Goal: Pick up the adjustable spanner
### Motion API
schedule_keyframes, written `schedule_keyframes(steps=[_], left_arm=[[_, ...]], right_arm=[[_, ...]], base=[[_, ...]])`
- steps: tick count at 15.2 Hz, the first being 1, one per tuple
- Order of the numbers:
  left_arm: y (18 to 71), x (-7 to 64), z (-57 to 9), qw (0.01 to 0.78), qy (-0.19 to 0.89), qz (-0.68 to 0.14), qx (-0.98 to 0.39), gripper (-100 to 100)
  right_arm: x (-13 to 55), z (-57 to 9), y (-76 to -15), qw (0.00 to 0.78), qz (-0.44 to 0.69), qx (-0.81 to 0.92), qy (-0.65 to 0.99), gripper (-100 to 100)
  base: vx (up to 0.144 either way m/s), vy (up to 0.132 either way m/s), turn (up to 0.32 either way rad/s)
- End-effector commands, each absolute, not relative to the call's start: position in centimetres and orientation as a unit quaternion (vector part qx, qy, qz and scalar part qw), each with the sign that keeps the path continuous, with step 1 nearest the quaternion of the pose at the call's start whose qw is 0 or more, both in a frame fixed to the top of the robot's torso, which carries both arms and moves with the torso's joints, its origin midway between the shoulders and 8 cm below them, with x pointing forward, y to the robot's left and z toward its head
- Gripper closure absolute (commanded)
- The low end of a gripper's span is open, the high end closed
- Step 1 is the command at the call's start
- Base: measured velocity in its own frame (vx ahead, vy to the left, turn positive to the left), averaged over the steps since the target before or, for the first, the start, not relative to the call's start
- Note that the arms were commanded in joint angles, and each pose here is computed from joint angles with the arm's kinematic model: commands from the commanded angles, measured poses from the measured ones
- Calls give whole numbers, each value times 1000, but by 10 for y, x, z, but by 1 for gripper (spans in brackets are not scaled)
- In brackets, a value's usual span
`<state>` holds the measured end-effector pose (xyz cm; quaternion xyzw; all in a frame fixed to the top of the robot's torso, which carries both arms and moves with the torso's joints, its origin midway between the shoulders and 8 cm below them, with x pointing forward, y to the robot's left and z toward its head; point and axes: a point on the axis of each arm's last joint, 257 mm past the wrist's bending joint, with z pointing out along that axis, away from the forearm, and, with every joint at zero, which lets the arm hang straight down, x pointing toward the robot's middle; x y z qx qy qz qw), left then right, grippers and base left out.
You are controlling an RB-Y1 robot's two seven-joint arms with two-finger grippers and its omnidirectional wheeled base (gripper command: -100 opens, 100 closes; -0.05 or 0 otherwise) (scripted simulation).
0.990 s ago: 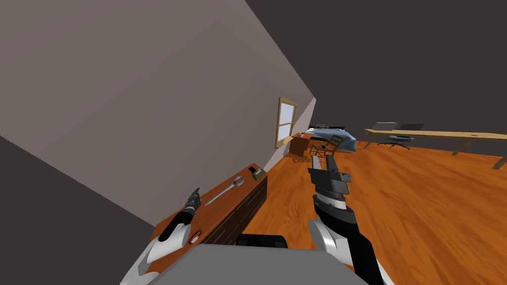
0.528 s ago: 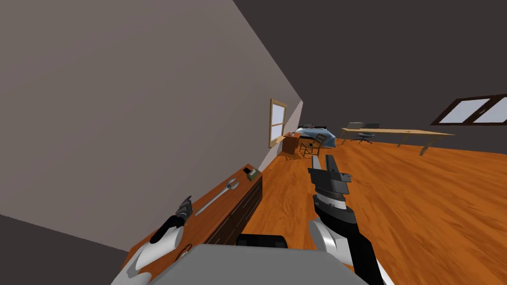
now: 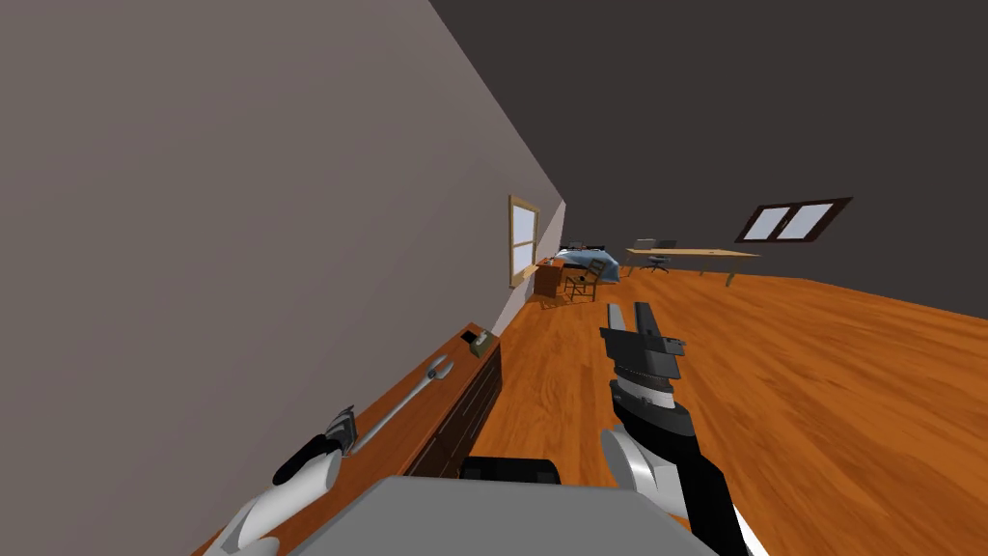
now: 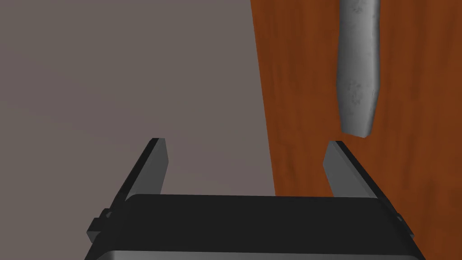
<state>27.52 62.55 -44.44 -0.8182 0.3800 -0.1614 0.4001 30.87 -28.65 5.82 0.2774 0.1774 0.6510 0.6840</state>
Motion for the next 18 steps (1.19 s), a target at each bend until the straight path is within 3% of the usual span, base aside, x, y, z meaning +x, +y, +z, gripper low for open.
schedule_keyframes(steps=[1,7,13,18], left_arm=[[643,259,-451,383,359,-144,-839,-100],[653,222,-480,348,334,-110,-869,-100],[670,164,-508,282,265,-67,-920,-100],[667,137,-523,250,237,-47,-938,-100]], right_arm=[[309,58,-286,684,651,277,177,0],[309,58,-286,684,651,277,177,0],[309,58,-286,684,651,277,177,0],[309,58,-286,684,651,277,177,0]], base=[[23,7,-245],[17,9,-185],[25,28,-333],[17,17,-120]])
